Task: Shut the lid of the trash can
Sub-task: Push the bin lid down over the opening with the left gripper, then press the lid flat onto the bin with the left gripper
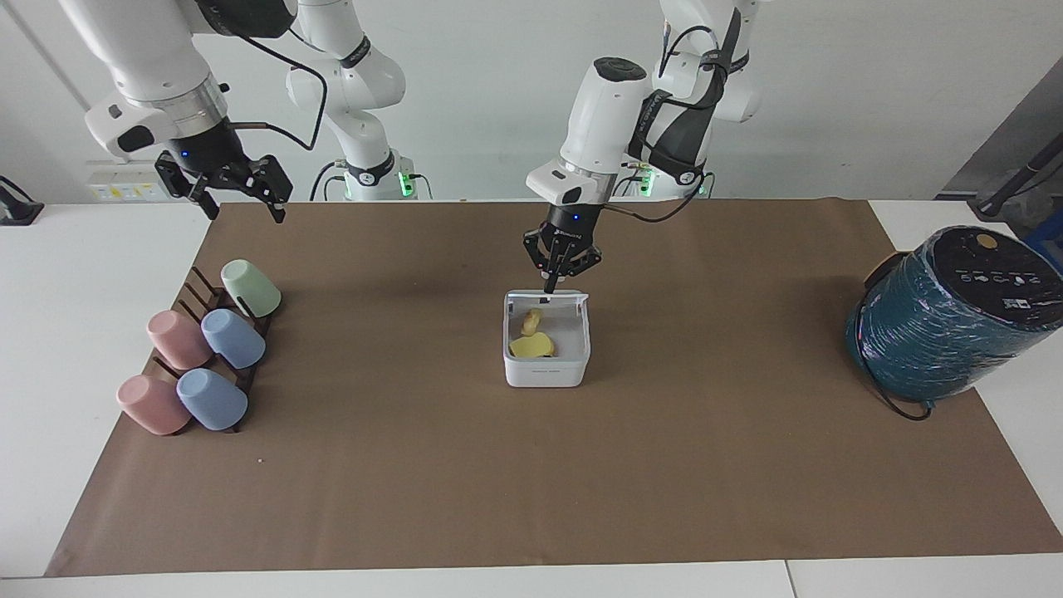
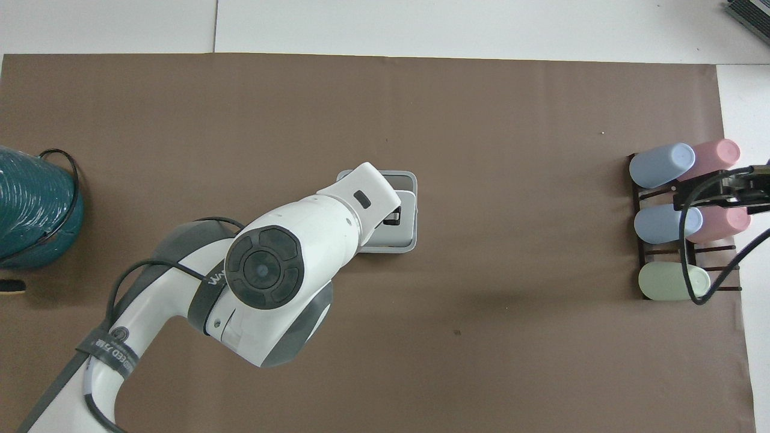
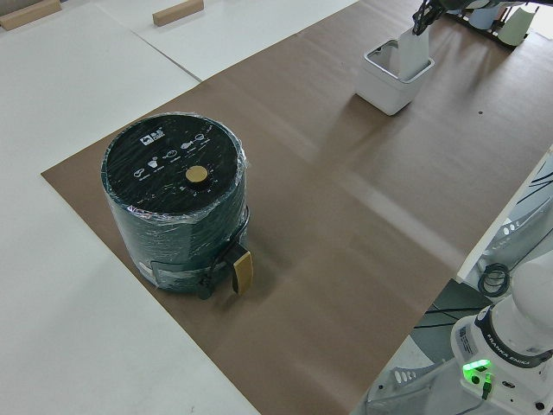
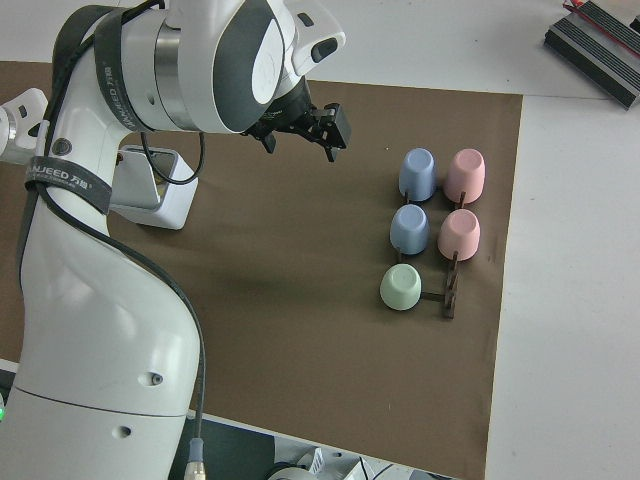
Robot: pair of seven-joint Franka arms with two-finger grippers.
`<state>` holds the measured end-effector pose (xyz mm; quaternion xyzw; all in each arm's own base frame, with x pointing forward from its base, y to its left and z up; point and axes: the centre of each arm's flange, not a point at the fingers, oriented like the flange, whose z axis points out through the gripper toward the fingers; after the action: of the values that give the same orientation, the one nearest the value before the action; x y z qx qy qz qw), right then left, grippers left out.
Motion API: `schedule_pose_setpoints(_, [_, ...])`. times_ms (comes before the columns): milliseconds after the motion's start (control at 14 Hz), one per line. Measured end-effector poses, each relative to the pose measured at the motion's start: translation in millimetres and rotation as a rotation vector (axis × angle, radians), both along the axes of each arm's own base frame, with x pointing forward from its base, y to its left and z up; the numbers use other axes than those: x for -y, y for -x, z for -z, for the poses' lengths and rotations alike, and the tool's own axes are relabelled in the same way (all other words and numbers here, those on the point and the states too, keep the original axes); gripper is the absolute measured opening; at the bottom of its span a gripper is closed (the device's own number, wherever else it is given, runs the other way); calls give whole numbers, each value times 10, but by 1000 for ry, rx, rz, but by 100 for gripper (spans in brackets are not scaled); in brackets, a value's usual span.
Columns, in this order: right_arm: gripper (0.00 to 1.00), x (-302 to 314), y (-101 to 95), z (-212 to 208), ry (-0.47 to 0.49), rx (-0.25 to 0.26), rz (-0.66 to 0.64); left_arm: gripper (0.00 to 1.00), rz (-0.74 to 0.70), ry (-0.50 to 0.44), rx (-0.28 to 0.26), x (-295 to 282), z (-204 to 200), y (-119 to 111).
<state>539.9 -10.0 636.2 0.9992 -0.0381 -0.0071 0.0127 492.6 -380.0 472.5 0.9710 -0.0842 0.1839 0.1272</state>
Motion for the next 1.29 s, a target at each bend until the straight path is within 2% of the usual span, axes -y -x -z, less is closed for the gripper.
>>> schedule_pose_setpoints(714, [100, 0, 0, 0, 0, 0, 0, 1, -41, 12, 21, 122, 702, -554])
schedule_pose_setpoints(1000, [100, 0, 0, 0, 0, 0, 0, 1, -46, 12, 21, 120, 699, -597])
schedule_pose_setpoints(1143, [100, 0, 0, 0, 0, 0, 0, 1, -45, -3, -3, 122, 668, -594])
schedule_pose_setpoints(1286, [100, 0, 0, 0, 0, 0, 0, 1, -49, -44, -60, 57, 588, -569])
